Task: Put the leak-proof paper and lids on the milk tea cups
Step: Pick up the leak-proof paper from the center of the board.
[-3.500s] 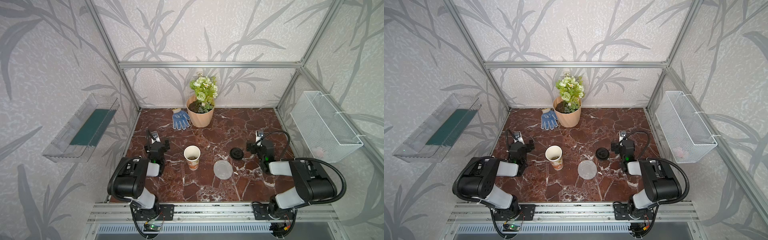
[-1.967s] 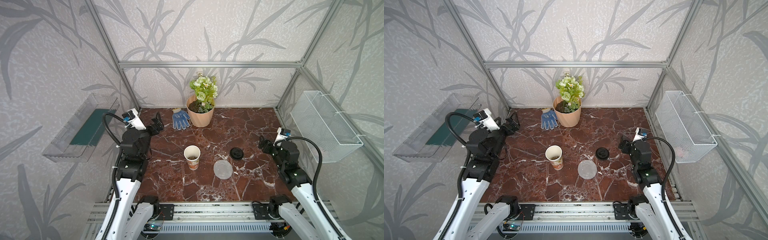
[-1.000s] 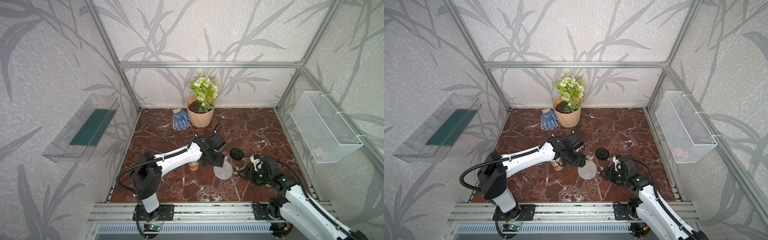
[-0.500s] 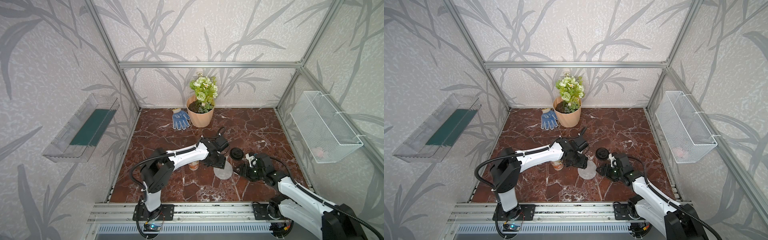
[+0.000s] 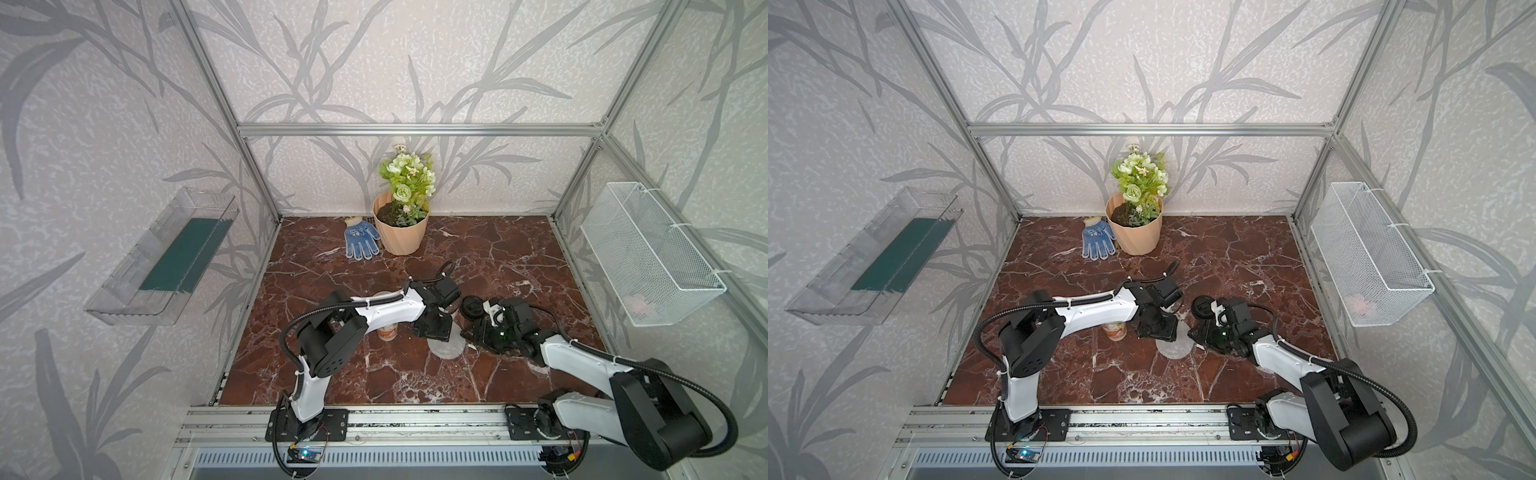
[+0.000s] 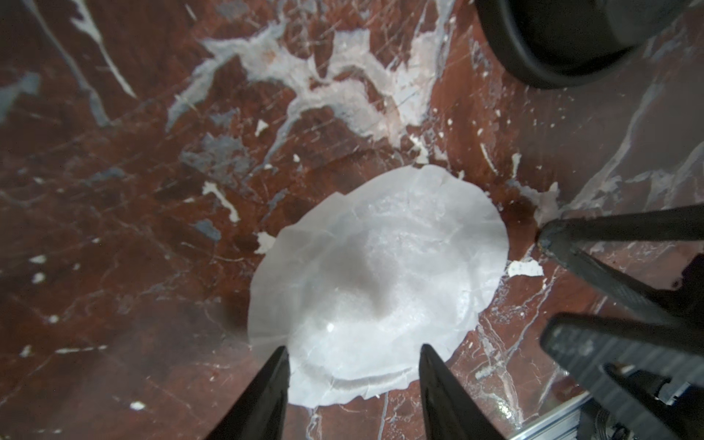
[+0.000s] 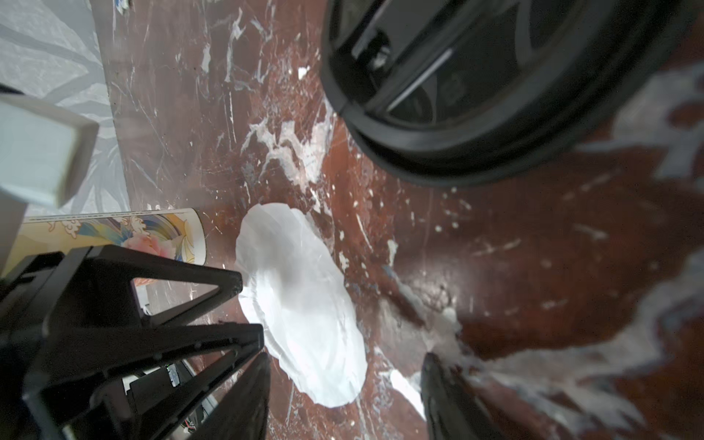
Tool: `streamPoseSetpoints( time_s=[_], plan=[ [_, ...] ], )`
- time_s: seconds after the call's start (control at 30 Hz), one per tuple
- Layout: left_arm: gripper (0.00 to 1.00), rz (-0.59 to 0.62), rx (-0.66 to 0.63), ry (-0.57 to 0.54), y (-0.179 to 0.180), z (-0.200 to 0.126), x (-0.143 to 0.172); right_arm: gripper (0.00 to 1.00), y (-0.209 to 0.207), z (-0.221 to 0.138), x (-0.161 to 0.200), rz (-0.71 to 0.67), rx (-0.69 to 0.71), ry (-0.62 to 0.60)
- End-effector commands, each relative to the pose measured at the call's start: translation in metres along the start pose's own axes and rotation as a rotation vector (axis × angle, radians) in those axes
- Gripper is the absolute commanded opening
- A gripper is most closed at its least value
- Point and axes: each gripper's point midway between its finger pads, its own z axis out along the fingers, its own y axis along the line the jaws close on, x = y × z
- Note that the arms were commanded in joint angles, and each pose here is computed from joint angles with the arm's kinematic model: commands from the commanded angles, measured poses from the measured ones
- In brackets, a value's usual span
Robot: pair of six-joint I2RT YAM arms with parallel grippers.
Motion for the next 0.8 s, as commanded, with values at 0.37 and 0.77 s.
streamPoseSetpoints(
  time_s=[0.37, 0.77],
  plan=[
    [0.43, -0.040, 0.027, 0.057, 0.006, 0.019, 0.018, 0.58, 0.010, 0.014, 0.021, -0.042, -0.178, 0.083],
    [0.42, -0.039, 0.017, 0.053, 0.012, 0.020, 0.015, 0.36, 0.024, 0.022, 0.003, -0.019, -0.287, 0.005]
  ],
)
